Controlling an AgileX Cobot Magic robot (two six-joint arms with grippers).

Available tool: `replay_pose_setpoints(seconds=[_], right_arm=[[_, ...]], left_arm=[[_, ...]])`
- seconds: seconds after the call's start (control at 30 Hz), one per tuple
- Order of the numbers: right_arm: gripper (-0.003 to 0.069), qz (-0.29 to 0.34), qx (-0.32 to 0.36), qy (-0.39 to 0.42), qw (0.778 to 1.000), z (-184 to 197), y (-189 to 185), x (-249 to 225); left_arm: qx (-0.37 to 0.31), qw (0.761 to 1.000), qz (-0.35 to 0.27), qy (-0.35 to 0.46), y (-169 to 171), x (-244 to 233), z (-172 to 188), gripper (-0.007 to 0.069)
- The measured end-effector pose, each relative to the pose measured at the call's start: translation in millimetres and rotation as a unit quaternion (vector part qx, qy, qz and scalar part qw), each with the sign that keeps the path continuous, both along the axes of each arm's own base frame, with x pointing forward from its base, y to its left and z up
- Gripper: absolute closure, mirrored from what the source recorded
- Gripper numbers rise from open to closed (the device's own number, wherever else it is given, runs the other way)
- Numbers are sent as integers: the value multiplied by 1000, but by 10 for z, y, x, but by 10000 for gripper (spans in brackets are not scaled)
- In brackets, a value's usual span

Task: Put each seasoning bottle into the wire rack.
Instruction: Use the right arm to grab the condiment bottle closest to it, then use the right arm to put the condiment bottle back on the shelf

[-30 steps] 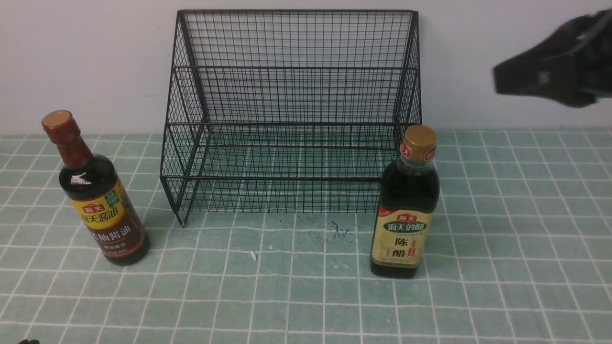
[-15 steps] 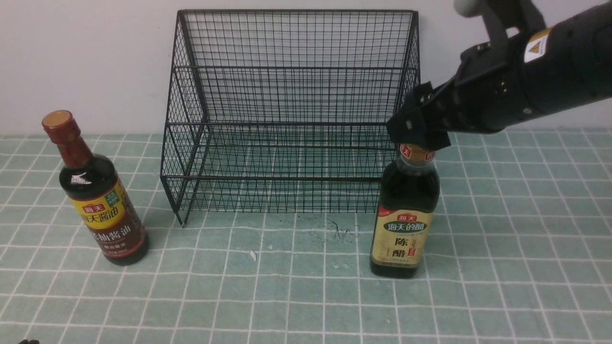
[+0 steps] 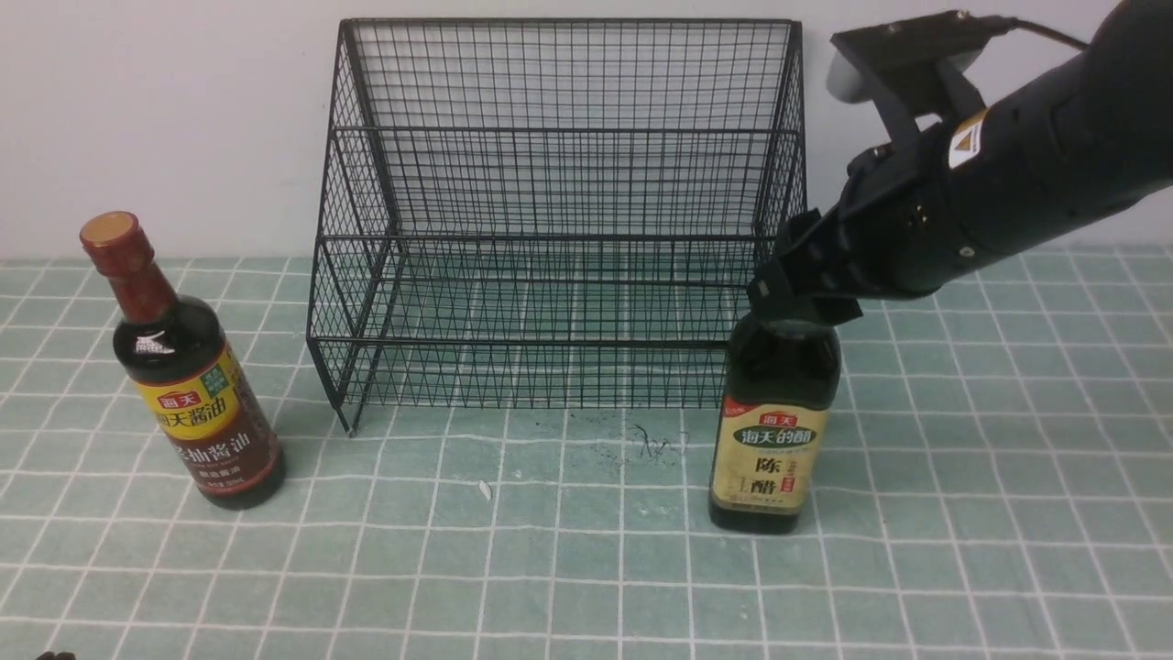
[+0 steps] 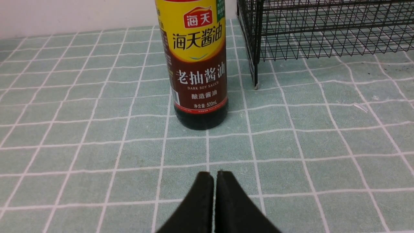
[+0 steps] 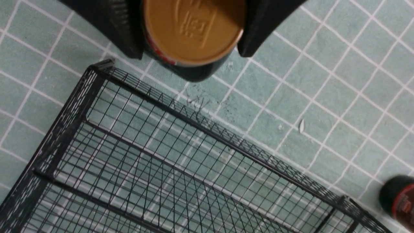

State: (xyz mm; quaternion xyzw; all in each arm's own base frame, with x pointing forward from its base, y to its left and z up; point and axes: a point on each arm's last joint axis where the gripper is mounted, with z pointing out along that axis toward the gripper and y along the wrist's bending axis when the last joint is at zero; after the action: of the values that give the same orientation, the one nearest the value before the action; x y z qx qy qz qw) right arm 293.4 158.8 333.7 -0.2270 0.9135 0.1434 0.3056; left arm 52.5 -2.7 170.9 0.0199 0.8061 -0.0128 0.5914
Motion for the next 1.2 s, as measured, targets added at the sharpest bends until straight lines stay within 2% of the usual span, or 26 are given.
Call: replay_pose_setpoints(seconds=[0.23, 0.33, 0.53, 0.77, 1.0, 1.2], right_arm=[[323, 22, -22, 30, 999, 152, -17, -67], [323, 30, -19, 16, 999, 423, -34, -114], [323, 37, 15, -63, 997, 1104, -75, -211], [323, 40, 43, -155, 986, 1470, -83, -206], [323, 32, 52, -188, 980, 1399, 42, 81], [323, 29, 38, -158, 986, 1022, 216, 448]], left_arm=[[0, 1000, 0, 0, 0, 0, 0, 631], [0, 1000, 0, 0, 0, 0, 0, 631], [0, 1000, 0, 0, 0, 0, 0, 631], [0, 1000, 0, 0, 0, 0, 0, 631], [0, 1000, 0, 0, 0, 0, 0, 631], [0, 1000, 0, 0, 0, 0, 0, 631]])
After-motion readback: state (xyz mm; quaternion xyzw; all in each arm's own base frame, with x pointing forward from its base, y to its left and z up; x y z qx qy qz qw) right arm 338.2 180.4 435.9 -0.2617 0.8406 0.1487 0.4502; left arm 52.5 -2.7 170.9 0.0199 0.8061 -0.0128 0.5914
